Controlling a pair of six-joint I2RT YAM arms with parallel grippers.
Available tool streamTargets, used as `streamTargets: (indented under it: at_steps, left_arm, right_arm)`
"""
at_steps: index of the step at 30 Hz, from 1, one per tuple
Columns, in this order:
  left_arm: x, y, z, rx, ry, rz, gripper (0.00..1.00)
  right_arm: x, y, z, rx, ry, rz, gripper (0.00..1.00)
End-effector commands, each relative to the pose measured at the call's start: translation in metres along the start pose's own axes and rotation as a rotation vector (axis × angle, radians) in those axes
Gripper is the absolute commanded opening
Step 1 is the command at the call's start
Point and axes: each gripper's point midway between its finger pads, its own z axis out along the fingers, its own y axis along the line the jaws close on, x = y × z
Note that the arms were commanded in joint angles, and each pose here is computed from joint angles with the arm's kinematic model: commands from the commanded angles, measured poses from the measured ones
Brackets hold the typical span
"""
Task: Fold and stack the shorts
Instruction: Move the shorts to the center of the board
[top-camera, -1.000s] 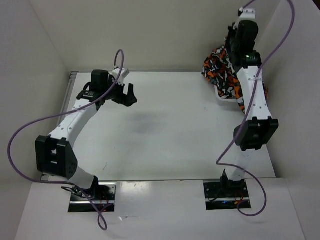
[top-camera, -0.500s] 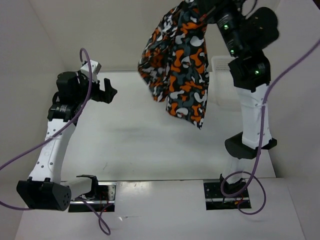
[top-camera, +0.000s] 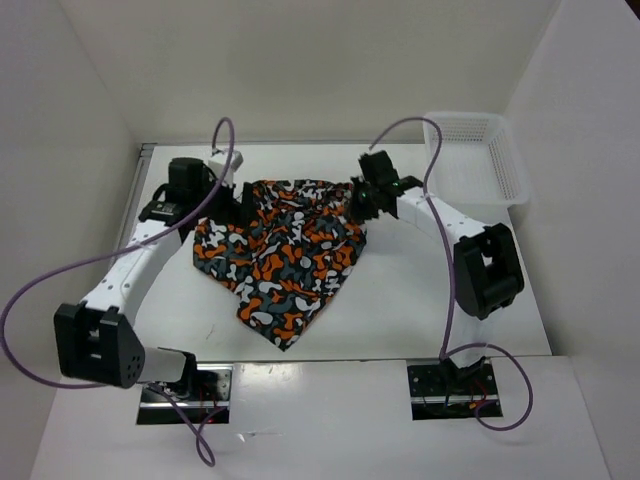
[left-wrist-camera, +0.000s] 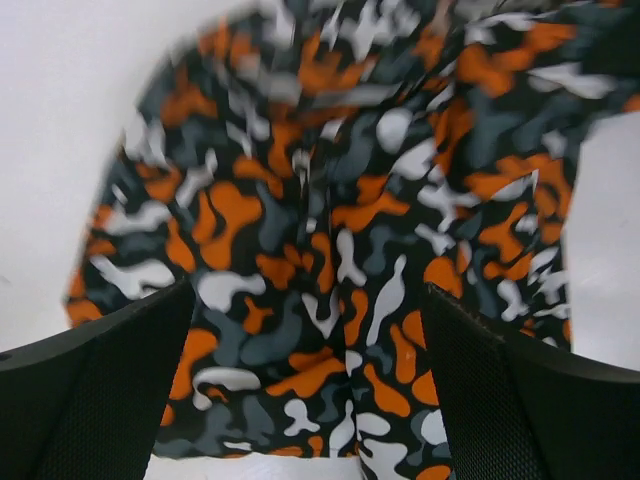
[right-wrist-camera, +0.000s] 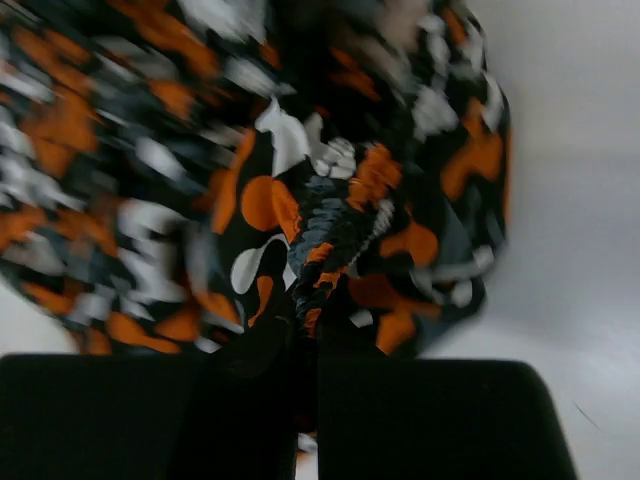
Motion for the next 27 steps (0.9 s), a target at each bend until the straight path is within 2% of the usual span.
streamTargets:
  at_steps: [1, 2, 3, 5, 8, 9, 11, 12, 16, 21, 24, 27]
  left_arm:
    - [0.059, 0.016, 0.026, -0.074, 0.167, -0.034, 1.00]
    - [0.066, 0.008, 0.030, -0.040, 0.187, -0.035, 1.00]
    - [0.075, 0.002, 0.034, -0.015, 0.211, -0.036, 1.00]
    - [0.089, -0.023, 0.031, 0.050, 0.274, -0.024, 1.00]
    - [0.110, -0.080, 0.027, 0.173, 0.368, 0.059, 1.00]
    - [0.123, -0.105, 0.029, 0.200, 0.402, 0.133, 1.00]
    - [0.149, -0.123, 0.034, 0.197, 0.465, 0.210, 1.00]
    - [0.171, -0.124, 0.035, 0.182, 0.506, 0.240, 1.00]
    - [0.195, -0.110, 0.052, 0.104, 0.520, 0.277, 1.00]
    - [0.228, -0.095, 0.057, 0.051, 0.577, 0.291, 1.00]
    - [0.232, -0.087, 0.068, 0.006, 0.543, 0.303, 1.00]
    - [0.231, -0.073, 0.083, -0.074, 0.493, 0.322, 0.94]
  right_arm:
    - [-0.036, -0.026, -0.068, 0.004, -0.206, -0.057, 0.00]
    - [-0.038, -0.048, -0.072, 0.047, -0.223, -0.045, 0.00]
    - [-0.018, -0.068, -0.068, 0.082, -0.181, -0.067, 0.00]
    - [-0.013, -0.072, -0.076, 0.069, -0.204, -0.108, 0.00]
    - [0.019, -0.079, -0.069, 0.028, -0.148, -0.147, 0.05]
    - [0.038, -0.085, -0.066, 0.022, -0.107, -0.142, 0.06]
    - [0.046, -0.090, -0.065, 0.027, -0.096, -0.160, 0.08]
    - [0.051, -0.095, -0.066, 0.040, -0.093, -0.177, 0.08]
    - [0.043, -0.108, -0.074, 0.116, -0.139, -0.239, 0.08]
    - [0.049, -0.128, -0.072, 0.148, -0.118, -0.316, 0.08]
    - [0.049, -0.129, -0.072, 0.150, -0.115, -0.351, 0.05]
    - [0.047, -0.122, -0.072, 0.110, -0.111, -0.391, 0.04]
